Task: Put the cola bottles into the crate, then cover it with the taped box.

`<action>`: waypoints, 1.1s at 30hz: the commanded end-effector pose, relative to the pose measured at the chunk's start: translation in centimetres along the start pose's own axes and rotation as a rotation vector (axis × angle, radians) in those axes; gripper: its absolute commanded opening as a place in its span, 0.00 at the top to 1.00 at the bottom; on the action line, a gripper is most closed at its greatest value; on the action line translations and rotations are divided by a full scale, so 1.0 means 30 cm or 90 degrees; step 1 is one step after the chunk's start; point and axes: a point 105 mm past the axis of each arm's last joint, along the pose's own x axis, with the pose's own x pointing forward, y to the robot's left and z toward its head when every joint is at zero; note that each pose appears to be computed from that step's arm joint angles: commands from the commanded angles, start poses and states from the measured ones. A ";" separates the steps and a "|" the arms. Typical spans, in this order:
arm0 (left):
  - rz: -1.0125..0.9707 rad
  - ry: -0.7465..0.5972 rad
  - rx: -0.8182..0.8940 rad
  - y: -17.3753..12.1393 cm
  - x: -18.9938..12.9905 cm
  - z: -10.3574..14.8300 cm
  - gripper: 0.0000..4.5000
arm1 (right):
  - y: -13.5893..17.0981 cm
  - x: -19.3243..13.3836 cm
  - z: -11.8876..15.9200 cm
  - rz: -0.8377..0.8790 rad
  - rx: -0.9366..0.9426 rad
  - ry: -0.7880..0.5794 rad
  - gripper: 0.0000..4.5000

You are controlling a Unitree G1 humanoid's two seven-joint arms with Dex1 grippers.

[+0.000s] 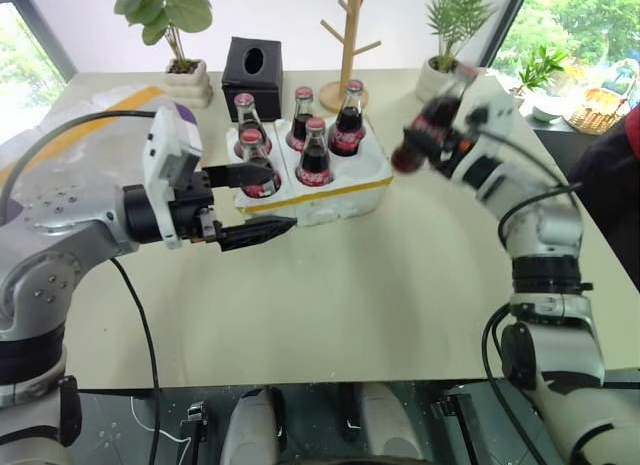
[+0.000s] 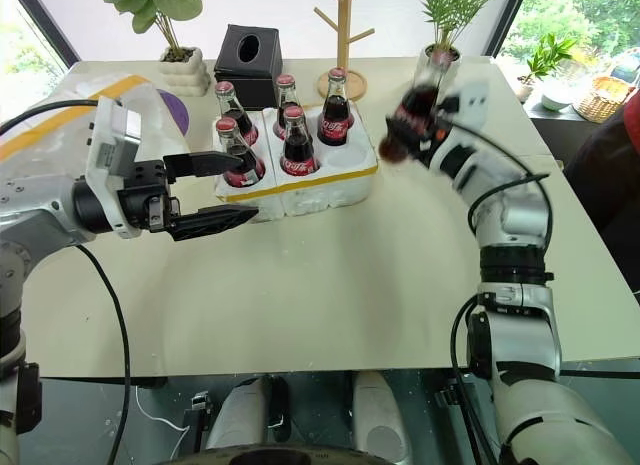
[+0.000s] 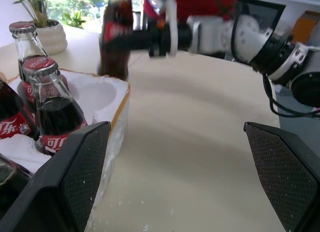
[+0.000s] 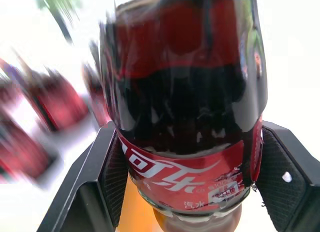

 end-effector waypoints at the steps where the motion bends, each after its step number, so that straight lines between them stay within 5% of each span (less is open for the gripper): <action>1: 0.017 -0.017 0.032 0.000 -0.016 0.031 0.00 | 0.145 0.011 0.175 0.117 -0.021 -0.108 0.37; 8: 0.025 -0.022 0.040 0.006 -0.009 0.034 0.00 | 0.235 0.039 0.079 0.167 -0.033 -0.028 0.37; 23: 0.063 0.000 0.045 0.029 -0.059 0.025 0.00 | 0.194 0.099 -0.264 0.114 -0.106 0.185 0.37; 24: 0.069 0.006 0.045 0.032 -0.071 0.023 0.00 | 0.188 0.099 -0.271 0.111 -0.102 0.191 0.26; 27: 0.104 0.044 0.041 0.047 -0.154 0.013 0.00 | 0.188 0.096 -0.231 0.114 -0.095 0.176 0.01; 33: 0.224 0.157 0.041 0.089 -0.427 0.033 0.00 | 0.242 -0.016 -0.008 0.223 -0.053 0.120 0.01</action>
